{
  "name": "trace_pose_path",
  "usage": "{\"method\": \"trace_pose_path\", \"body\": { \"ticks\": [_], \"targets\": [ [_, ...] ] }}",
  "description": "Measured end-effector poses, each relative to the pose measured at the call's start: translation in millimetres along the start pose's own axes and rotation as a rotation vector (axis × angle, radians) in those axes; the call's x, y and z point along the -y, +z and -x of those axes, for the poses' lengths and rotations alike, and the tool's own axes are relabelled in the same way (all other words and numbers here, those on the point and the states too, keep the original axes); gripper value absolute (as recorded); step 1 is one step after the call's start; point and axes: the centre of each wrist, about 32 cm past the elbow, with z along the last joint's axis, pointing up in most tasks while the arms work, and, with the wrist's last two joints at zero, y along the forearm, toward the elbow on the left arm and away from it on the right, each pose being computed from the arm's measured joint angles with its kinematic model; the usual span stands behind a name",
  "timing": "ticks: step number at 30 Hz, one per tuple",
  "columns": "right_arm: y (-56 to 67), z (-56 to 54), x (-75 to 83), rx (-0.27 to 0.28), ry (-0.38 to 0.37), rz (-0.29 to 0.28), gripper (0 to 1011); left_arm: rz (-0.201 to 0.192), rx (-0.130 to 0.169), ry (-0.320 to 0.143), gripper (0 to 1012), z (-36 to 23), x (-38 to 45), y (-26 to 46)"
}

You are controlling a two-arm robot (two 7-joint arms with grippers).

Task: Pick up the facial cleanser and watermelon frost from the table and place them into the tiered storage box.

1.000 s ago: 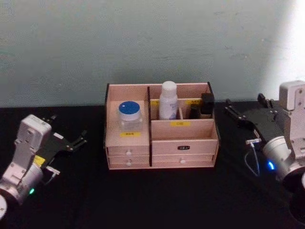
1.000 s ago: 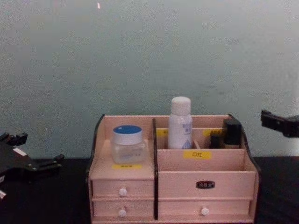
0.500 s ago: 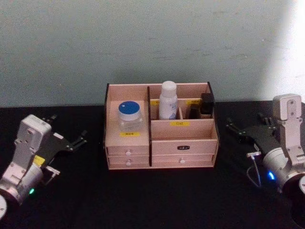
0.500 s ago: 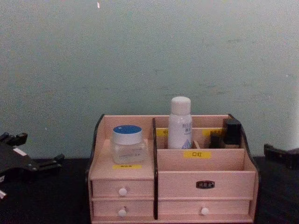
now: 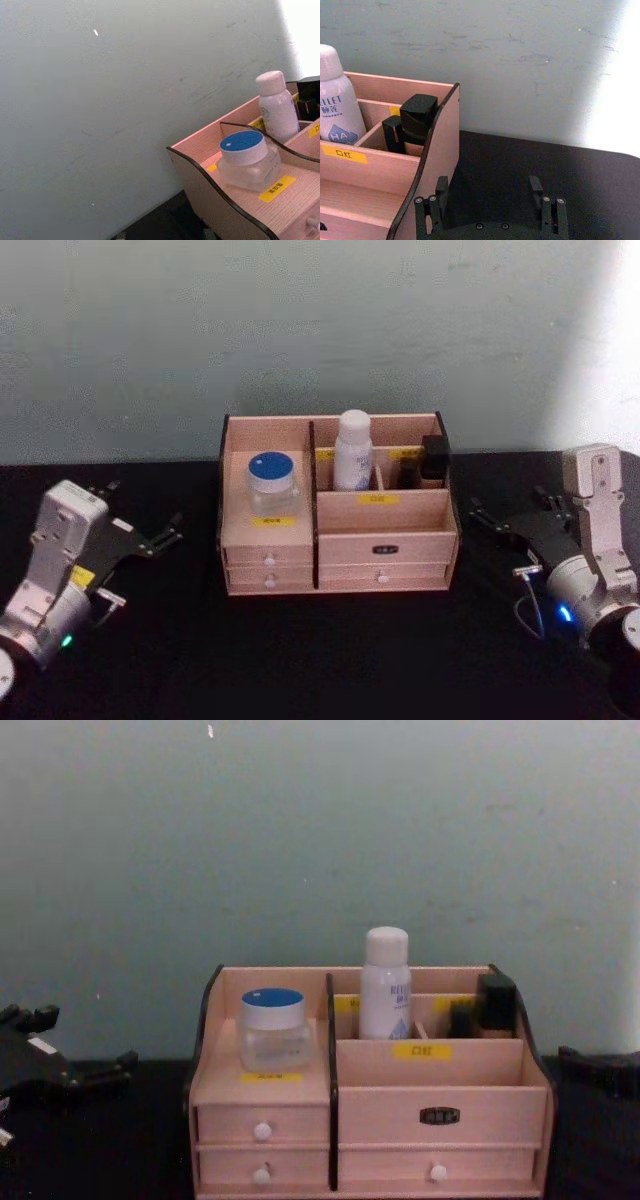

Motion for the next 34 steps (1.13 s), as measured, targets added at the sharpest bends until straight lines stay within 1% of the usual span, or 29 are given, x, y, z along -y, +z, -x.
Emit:
{"method": "trace_pose_path", "body": {
  "ticks": [34],
  "targets": [
    [1.1,0.0,0.4,-0.001,0.000,-0.008,1002,0.000,0.000,0.000,1001,0.0,0.0,0.0]
  ]
}}
